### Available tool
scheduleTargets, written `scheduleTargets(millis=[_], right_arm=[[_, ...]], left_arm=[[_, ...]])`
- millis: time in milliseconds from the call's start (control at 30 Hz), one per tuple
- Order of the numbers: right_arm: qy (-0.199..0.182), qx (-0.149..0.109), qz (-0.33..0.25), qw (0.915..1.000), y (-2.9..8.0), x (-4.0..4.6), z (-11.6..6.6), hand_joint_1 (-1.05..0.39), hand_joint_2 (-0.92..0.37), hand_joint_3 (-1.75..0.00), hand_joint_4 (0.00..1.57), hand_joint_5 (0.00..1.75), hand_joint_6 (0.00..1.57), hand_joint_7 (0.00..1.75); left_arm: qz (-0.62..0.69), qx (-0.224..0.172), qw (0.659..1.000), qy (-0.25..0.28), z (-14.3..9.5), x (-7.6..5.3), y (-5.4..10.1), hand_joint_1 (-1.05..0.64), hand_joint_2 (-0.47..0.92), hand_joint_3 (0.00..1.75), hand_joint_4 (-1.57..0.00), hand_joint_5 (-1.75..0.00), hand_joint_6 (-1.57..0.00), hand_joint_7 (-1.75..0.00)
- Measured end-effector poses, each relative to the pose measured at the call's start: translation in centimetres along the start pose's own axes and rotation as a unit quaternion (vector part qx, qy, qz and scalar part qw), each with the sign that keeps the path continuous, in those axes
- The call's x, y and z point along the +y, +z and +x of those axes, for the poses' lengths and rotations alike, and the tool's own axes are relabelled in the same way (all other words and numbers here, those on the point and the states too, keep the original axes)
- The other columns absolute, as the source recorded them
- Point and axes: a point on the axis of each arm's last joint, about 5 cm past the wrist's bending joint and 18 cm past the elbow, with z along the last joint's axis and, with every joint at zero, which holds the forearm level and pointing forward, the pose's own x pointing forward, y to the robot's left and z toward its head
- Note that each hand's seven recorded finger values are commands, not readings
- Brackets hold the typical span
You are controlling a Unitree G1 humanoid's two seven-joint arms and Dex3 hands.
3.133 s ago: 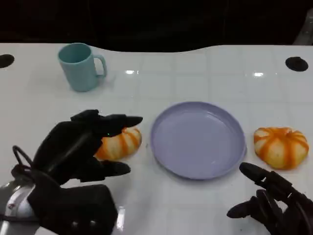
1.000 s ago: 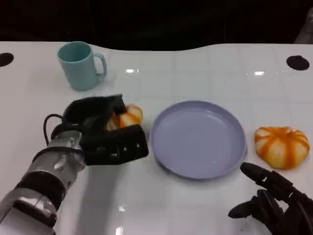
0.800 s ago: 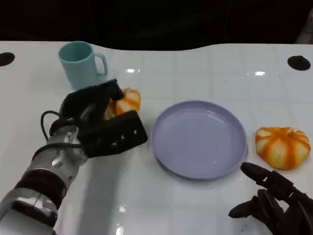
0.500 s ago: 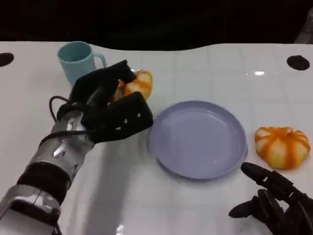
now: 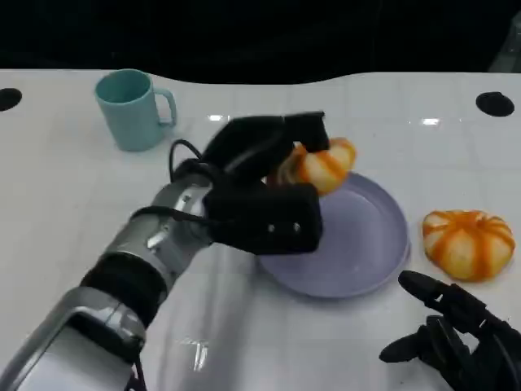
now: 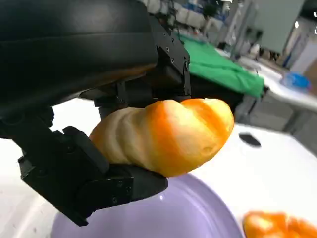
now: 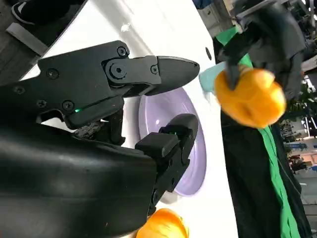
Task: Grasp the bread from the table and place it into the plate.
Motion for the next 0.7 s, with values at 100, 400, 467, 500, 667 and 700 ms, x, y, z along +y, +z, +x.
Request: scheduleTargets(millis=[100, 400, 467, 500, 667, 700], right_arm=[[0.001, 0.000, 0.000, 1.0000, 0.0, 0.02, 0.0, -0.76, -0.92, -0.32, 0.77, 1.11, 0.94, 0.40], [0.001, -0.001, -0.001, 1.0000, -0.1, 0.13, -0.1, -0.75, -0.92, -0.33, 0.75, 1.11, 0.93, 0.39], [0.003, -0.003, -0.001, 1.0000, -0.1, 0.13, -0.1, -0.75, -0.92, -0.32, 0.75, 1.11, 0.93, 0.39], [0.003, -0.003, 0.000, 1.0000, -0.1, 0.14, -0.1, -0.75, -0.92, -0.32, 0.76, 1.11, 0.93, 0.39], [0.003, -0.005, 0.002, 1.0000, -0.1, 0.21, 0.0, -0.74, -0.92, -0.33, 0.74, 1.11, 0.93, 0.38], [0.003, -0.007, 0.001, 1.0000, -0.1, 0.22, 0.0, -0.74, -0.92, -0.33, 0.74, 1.11, 0.92, 0.38]], left_arm=[[0.003, -0.004, 1.000, -0.010, 0.4, -0.2, 0.3, -0.22, 0.60, 1.14, -0.91, -1.75, -0.73, -1.75], [0.034, 0.008, 0.998, -0.057, 1.1, -0.6, 0.9, -0.19, 0.64, 0.95, -0.86, -1.75, -0.68, -1.65], [0.034, 0.011, 0.997, -0.063, 1.2, -0.9, 0.9, -0.17, 0.71, 0.67, -0.80, -1.75, -0.83, -1.07], [0.030, 0.012, 0.997, -0.068, 1.2, -0.9, 0.9, -0.17, 0.73, 0.62, -0.80, -1.75, -0.85, -0.98], [-0.001, 0.017, 0.993, -0.116, 1.2, -0.7, 0.7, -0.31, 0.91, 0.16, -0.54, -0.68, -0.66, -0.20], [-0.004, 0.019, 0.992, -0.128, 1.2, -0.6, 0.6, -0.33, 0.92, 0.10, -0.52, -0.51, -0.62, -0.10]])
